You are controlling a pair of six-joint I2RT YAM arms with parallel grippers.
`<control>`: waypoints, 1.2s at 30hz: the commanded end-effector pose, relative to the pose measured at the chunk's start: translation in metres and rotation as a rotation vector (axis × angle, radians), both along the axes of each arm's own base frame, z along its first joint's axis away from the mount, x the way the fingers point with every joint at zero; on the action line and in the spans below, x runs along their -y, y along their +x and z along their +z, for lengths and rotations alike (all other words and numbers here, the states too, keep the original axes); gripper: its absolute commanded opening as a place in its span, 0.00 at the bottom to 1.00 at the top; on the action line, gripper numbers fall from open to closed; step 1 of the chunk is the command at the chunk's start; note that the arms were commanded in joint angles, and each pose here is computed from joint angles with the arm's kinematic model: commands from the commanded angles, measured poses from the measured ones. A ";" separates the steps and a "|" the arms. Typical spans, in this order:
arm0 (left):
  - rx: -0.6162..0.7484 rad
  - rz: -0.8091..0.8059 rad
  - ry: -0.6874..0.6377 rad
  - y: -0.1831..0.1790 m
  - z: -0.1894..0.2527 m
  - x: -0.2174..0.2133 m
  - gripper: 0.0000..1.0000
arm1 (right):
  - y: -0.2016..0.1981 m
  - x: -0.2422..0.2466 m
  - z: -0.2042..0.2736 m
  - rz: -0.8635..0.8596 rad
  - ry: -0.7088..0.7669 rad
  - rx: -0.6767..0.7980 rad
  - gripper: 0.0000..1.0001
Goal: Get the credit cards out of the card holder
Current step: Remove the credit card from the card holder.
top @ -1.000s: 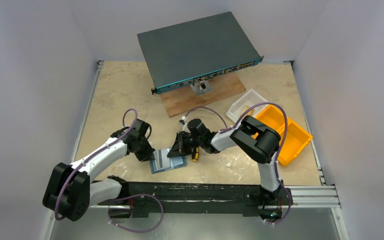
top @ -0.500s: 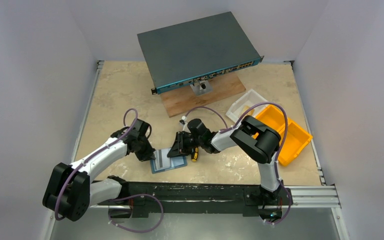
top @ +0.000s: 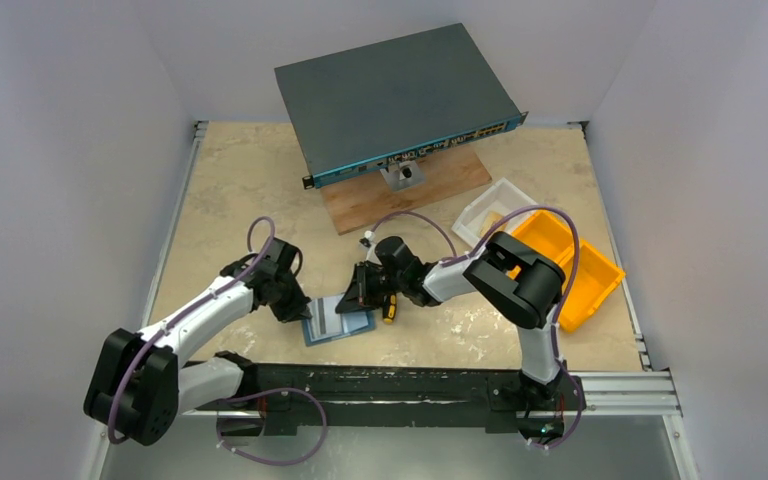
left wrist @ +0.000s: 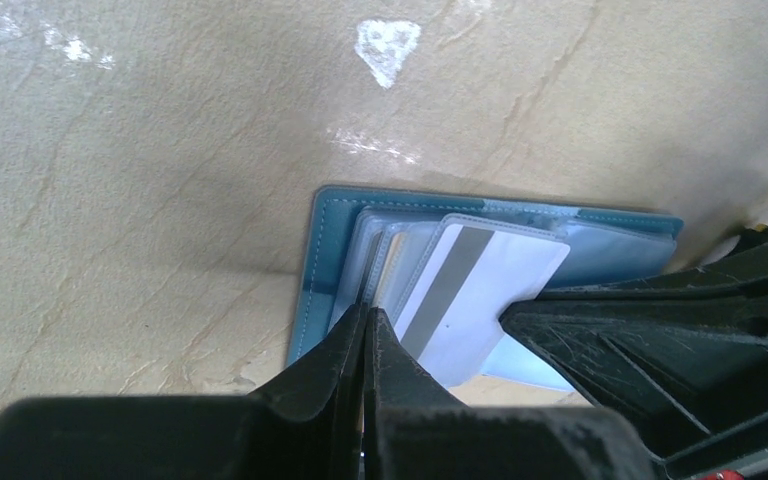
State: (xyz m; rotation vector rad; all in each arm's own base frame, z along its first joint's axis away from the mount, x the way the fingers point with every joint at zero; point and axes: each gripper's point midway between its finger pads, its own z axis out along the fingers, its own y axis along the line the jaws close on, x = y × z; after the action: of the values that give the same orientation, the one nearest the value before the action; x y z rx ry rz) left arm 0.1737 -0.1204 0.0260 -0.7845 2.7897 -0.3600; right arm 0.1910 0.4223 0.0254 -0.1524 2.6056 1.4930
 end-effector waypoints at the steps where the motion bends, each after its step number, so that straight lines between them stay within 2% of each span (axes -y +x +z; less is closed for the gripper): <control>1: 0.094 -0.057 -0.057 0.012 0.025 0.011 0.00 | 0.013 0.002 0.012 -0.030 -0.023 0.072 0.00; 6: 0.155 -0.120 -0.108 0.019 0.042 0.023 0.11 | 0.014 0.004 0.010 -0.034 -0.047 0.084 0.00; 8: 0.147 -0.137 -0.123 0.020 0.040 0.028 0.12 | 0.014 0.003 0.010 -0.031 -0.046 0.085 0.00; 10: 0.135 -0.149 -0.134 0.021 0.034 0.032 0.11 | 0.013 0.001 0.010 -0.028 -0.049 0.086 0.00; 13: 0.109 -0.149 -0.150 0.019 0.021 0.036 0.00 | 0.013 0.001 0.009 -0.025 -0.055 0.088 0.00; 19: 0.012 -0.073 -0.059 0.006 -0.005 0.018 0.00 | 0.013 0.004 0.008 -0.026 -0.074 0.098 0.00; 24: -0.003 0.000 0.025 -0.001 -0.010 -0.001 0.00 | 0.010 0.006 0.008 -0.020 -0.077 0.095 0.00; 36: -0.045 0.000 0.055 -0.005 -0.022 -0.005 0.00 | 0.011 0.009 0.010 -0.024 -0.085 0.104 0.00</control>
State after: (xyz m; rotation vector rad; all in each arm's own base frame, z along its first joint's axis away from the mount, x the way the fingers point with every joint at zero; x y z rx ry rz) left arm 0.1813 -0.1308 0.0232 -0.7585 2.7817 -0.4083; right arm 0.1967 0.4153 0.0257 -0.1828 2.6138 1.3746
